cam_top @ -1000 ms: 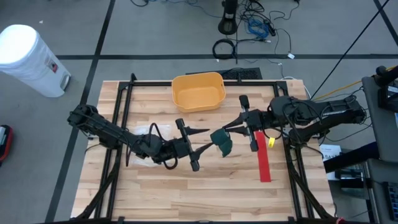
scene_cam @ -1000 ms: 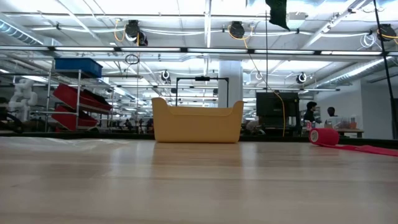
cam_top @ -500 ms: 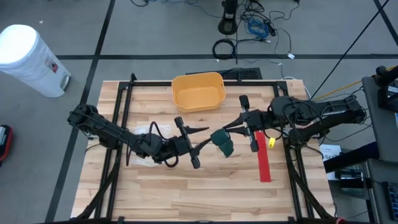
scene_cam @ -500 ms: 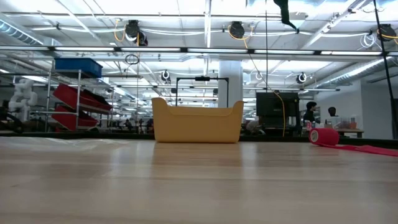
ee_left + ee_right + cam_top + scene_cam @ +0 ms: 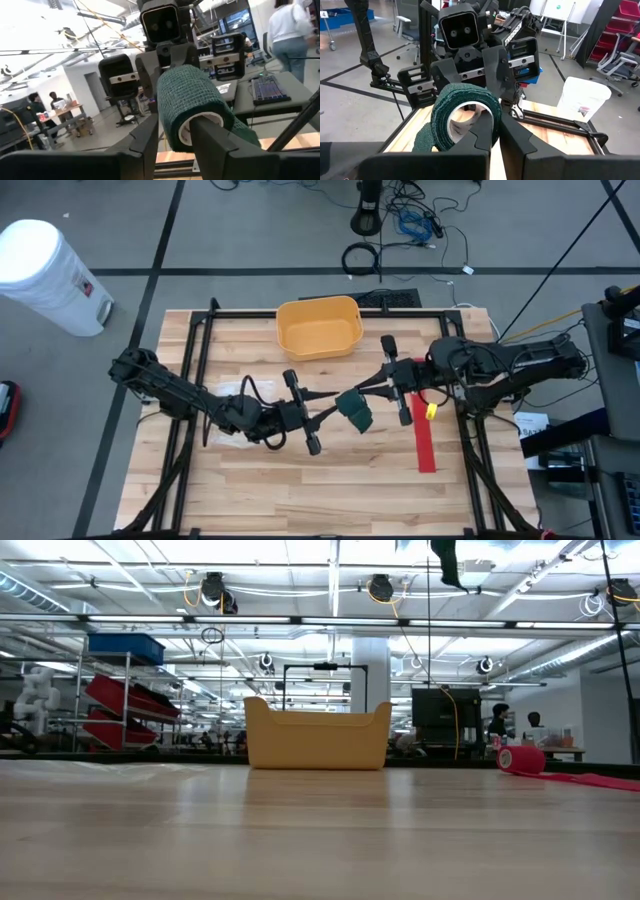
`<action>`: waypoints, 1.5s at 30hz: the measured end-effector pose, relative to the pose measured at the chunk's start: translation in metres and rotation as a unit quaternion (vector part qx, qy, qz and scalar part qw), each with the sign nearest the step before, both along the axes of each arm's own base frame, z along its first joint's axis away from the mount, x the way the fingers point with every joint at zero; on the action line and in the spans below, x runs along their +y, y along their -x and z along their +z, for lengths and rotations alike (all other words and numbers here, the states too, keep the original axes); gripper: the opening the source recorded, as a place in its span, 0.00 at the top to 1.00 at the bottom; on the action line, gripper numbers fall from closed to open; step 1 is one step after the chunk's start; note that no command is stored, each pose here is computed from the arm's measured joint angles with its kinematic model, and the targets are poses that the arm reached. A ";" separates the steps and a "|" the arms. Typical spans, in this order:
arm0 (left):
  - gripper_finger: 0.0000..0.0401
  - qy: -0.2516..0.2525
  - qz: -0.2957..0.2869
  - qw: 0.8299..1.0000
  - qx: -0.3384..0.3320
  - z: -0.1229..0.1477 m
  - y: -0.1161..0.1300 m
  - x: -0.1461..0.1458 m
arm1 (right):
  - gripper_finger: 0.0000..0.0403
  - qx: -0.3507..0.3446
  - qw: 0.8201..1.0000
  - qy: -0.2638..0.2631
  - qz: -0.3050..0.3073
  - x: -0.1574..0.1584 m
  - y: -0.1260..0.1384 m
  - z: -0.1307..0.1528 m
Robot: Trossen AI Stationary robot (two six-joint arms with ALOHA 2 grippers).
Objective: Roll bandage
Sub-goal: Roll the green bandage
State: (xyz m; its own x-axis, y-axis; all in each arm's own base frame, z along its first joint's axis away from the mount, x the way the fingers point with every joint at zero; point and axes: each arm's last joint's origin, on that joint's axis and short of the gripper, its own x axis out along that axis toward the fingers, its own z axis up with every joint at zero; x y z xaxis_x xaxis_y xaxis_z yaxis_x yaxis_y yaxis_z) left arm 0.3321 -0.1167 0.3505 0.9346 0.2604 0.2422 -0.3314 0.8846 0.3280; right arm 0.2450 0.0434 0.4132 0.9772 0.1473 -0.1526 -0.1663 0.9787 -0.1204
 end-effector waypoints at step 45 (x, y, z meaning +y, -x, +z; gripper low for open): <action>0.89 0.010 -0.083 0.991 0.102 0.007 -0.006 -0.010 | 0.64 0.129 0.988 -0.002 -0.086 0.060 0.025 -0.104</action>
